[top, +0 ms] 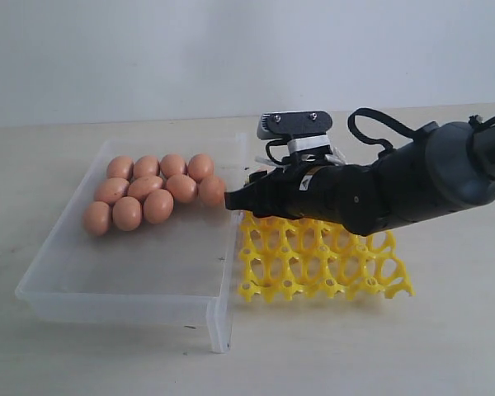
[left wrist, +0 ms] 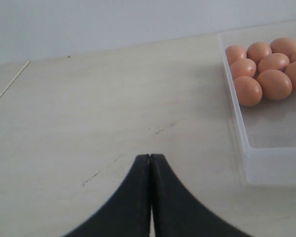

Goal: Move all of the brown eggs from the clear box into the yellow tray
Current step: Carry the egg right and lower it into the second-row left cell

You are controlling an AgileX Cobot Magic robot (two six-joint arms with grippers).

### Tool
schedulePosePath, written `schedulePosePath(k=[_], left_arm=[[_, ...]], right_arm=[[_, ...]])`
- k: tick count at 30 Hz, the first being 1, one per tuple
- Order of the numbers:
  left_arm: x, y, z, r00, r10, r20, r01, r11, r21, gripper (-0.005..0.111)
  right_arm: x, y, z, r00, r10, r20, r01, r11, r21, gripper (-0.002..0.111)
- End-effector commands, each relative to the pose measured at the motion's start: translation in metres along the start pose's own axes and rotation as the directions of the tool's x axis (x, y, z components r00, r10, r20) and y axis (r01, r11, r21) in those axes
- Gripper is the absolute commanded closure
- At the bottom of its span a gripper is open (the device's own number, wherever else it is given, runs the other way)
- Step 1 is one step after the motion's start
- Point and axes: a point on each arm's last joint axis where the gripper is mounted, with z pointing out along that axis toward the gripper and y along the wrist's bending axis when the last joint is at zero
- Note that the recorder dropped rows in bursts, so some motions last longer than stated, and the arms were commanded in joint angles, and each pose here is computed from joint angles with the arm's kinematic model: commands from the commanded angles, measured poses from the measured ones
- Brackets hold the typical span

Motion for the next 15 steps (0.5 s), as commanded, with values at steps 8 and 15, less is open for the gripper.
schedulePosePath(k=[8,15], left_arm=[[-0.0021,-0.0002,-0.0004,1.0,-0.006,0.013,0.006,1.0,0.006,0.107],[-0.0021,-0.0002,-0.0004,1.0,-0.006,0.013,0.006,1.0,0.006,0.107]], right_arm=[[0.0018,0.0005,0.0006,0.998,-0.064,0.0,0.064,0.998,-0.003,0.096],[-0.0028,0.0016,-0.0034,0.998,-0.063,0.012,0.063,0.998,-0.007,0.054]])
